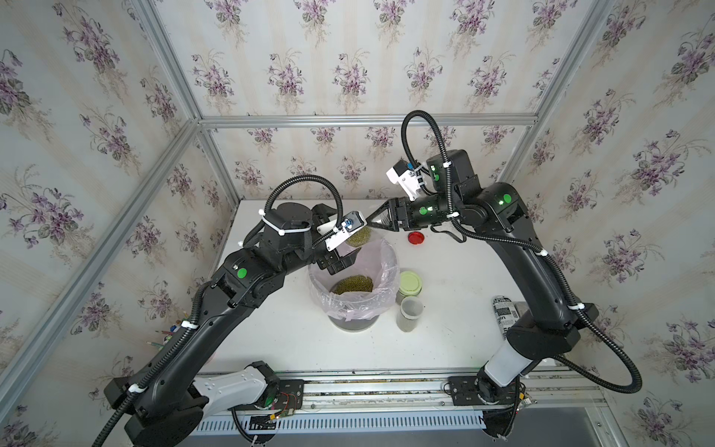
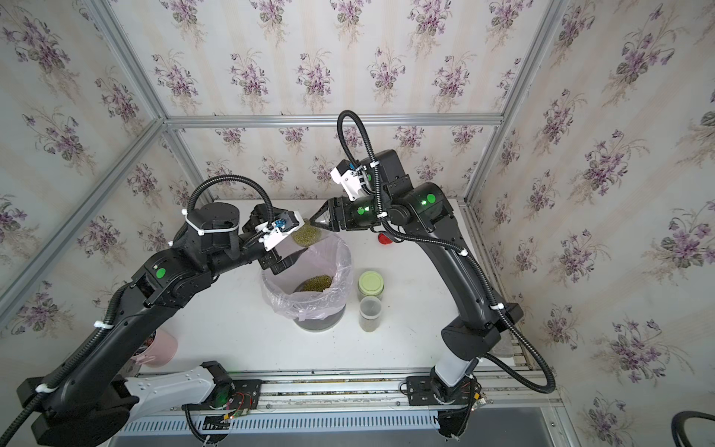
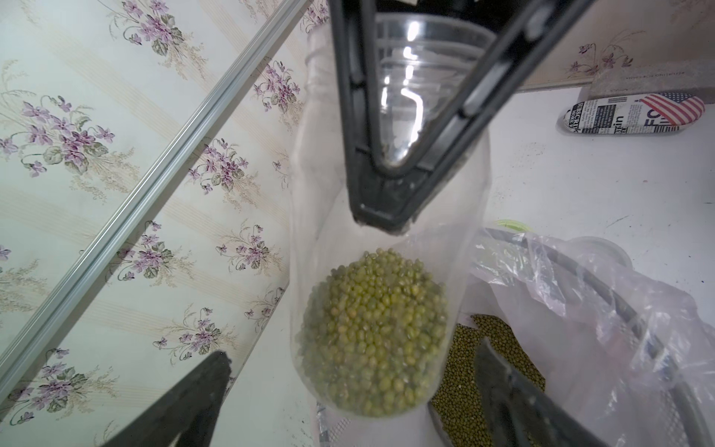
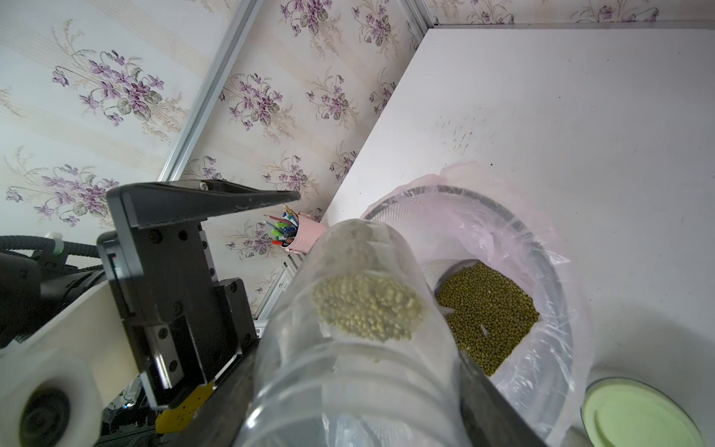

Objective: Empty moldy mung beans from jars
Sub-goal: Pick up the jar from the center of the board.

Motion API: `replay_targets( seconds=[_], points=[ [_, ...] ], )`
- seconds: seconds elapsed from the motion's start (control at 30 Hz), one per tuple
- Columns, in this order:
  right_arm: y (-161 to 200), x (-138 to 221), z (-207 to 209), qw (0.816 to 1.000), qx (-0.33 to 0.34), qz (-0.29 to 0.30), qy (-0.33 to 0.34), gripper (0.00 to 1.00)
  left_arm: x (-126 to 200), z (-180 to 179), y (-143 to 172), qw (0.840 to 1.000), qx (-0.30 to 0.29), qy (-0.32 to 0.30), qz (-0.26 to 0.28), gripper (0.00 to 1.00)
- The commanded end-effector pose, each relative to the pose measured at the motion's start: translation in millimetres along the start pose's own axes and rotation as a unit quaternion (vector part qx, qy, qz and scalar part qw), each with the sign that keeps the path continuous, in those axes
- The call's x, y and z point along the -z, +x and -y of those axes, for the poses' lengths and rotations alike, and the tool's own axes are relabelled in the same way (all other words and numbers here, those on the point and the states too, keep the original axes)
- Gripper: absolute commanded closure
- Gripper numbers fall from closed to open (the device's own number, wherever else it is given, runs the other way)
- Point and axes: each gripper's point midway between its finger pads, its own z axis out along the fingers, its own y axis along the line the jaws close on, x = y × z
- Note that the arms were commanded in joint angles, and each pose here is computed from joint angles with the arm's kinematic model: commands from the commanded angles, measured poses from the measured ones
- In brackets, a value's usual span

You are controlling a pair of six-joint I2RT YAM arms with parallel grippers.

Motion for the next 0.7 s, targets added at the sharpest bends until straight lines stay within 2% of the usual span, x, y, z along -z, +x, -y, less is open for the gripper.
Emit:
replay_targets(
  seconds=[0.0, 0.37, 0.67],
  points=[
    [-0.2, -2.7, -7.4, 1.0, 0.008, -0.002, -0.018, 0.47, -1.9, -0.1, -7.6, 1.0, 0.0, -0.003, 0.018, 0.01],
    [5.2, -6.1, -34.1, 0.996, 0.021, -0.012, -0.085, 0.48, -4.8, 1.4, -7.2, 1.0, 0.009, -0.001, 0.019, 0.01],
    [8.4, -3.6, -38.6, 0.995, 0.027, -0.015, -0.099, 0.48, -8.2, 1.9, -5.3, 1.0, 0.012, -0.002, 0.016, 0.03]
  ],
)
